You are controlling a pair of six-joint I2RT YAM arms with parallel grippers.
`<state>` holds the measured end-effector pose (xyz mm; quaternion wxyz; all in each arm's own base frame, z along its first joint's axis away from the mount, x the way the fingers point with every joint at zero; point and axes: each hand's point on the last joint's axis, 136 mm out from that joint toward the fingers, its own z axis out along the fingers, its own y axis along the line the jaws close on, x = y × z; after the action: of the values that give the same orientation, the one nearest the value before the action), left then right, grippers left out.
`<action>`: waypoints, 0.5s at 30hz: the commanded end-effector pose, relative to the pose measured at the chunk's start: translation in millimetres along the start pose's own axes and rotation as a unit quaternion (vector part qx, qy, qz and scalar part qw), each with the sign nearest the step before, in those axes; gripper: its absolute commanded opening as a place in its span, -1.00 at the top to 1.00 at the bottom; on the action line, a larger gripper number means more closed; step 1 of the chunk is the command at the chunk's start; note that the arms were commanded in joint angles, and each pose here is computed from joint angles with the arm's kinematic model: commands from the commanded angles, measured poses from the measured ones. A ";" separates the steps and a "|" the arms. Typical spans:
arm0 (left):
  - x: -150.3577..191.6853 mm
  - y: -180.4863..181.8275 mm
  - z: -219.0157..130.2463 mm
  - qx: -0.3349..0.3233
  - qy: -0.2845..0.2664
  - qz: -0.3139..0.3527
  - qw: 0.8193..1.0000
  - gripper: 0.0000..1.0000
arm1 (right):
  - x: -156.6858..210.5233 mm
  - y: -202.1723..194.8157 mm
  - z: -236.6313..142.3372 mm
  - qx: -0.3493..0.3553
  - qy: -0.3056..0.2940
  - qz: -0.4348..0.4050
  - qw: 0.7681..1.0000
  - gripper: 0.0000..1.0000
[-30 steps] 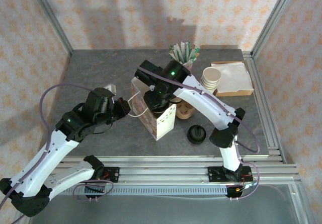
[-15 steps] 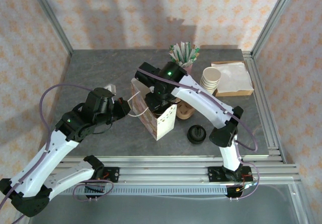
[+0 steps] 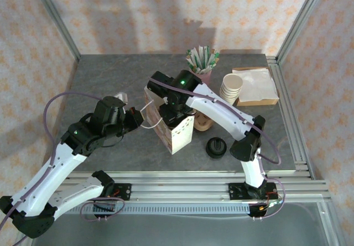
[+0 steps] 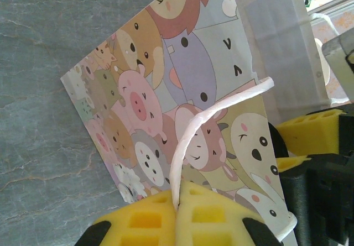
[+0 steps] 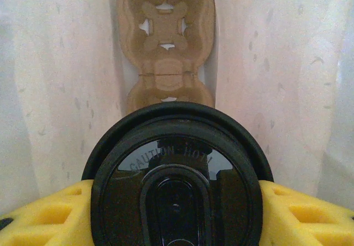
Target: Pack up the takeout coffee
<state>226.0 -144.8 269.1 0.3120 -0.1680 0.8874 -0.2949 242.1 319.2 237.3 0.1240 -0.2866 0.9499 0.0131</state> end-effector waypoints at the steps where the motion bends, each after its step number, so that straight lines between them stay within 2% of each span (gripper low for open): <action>1: 4.4 8.2 0.3 -0.013 0.002 -0.003 1.000 1.00 | -0.6 -4.3 13.5 0.010 0.014 0.004 1.000 -0.21; 15: 6.4 13.1 1.8 -0.019 0.002 -0.002 1.000 1.00 | 4.8 4.2 28.1 -0.024 0.031 0.003 0.999 -0.21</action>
<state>224.5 -143.8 264.4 0.3092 -0.1685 0.8892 -0.2921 244.2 322.0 212.4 0.0943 -0.2813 0.9547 0.0230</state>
